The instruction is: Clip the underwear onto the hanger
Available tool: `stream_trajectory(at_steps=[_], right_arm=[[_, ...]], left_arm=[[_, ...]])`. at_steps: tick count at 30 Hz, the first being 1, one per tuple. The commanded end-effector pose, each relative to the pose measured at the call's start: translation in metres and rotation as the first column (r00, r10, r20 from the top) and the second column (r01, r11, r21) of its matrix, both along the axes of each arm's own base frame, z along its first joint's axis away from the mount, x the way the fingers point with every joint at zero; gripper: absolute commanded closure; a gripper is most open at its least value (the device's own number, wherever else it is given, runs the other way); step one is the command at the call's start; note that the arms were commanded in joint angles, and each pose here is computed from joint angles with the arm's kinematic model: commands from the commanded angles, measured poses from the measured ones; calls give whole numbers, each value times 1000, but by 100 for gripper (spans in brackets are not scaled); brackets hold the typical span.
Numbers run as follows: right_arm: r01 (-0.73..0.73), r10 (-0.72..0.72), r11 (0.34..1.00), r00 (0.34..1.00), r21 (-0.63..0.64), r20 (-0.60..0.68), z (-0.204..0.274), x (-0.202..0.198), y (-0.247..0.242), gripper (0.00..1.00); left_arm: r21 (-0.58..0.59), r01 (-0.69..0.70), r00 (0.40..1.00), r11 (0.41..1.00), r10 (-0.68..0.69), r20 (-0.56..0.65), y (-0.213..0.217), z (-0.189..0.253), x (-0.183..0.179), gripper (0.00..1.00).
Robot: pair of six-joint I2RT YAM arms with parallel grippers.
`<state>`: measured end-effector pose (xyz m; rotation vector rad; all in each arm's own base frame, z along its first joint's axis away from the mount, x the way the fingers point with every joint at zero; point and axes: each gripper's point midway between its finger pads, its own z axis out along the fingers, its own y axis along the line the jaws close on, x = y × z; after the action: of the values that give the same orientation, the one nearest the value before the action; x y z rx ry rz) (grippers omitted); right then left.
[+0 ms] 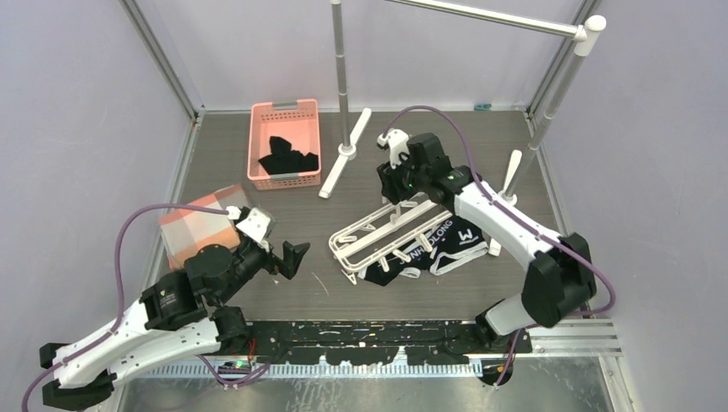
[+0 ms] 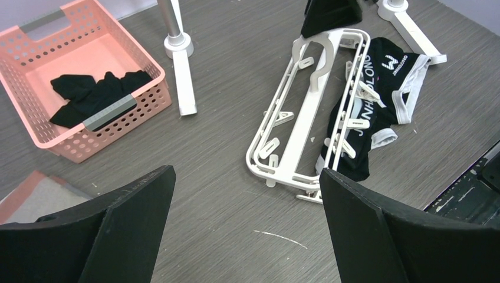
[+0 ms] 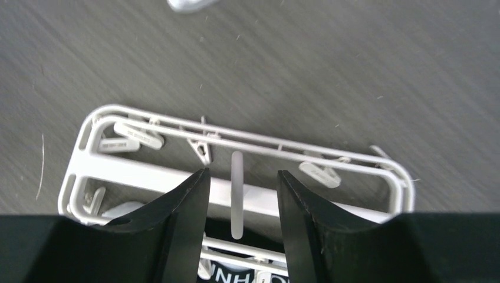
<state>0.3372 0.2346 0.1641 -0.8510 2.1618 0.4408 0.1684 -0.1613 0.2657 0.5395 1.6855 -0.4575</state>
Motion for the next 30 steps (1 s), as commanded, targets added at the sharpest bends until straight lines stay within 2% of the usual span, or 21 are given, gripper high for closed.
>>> stream_trajectory(at_steps=[1,5,8,12,15,19,24,30], right_arm=[[103,-151,978,951,182,269,90,10,-12,48],[89,-212,935,915,342,343,106,-15,-21,42],[79,-245,903,902,422,355,89,-35,-29,39],[74,-308,824,891,562,334,72,-61,-39,38],[34,-300,806,884,592,358,54,-80,-46,35],[54,-337,796,867,602,368,35,-86,-56,35],[6,-288,830,861,557,420,13,-87,-54,37],[8,-257,846,882,533,396,-4,-77,-43,37]], left_arm=[[-51,-34,999,998,35,25,5,8,3,5],[-77,-49,997,996,53,54,8,10,6,5],[-65,-51,997,997,54,51,7,6,6,5],[-40,-48,998,998,49,30,5,-2,7,5],[-24,-51,998,998,51,23,3,-6,8,5],[-13,-55,998,998,56,30,2,-6,10,5],[11,-63,997,998,63,39,2,-7,13,4],[-7,-61,997,998,61,43,-1,-3,14,3]])
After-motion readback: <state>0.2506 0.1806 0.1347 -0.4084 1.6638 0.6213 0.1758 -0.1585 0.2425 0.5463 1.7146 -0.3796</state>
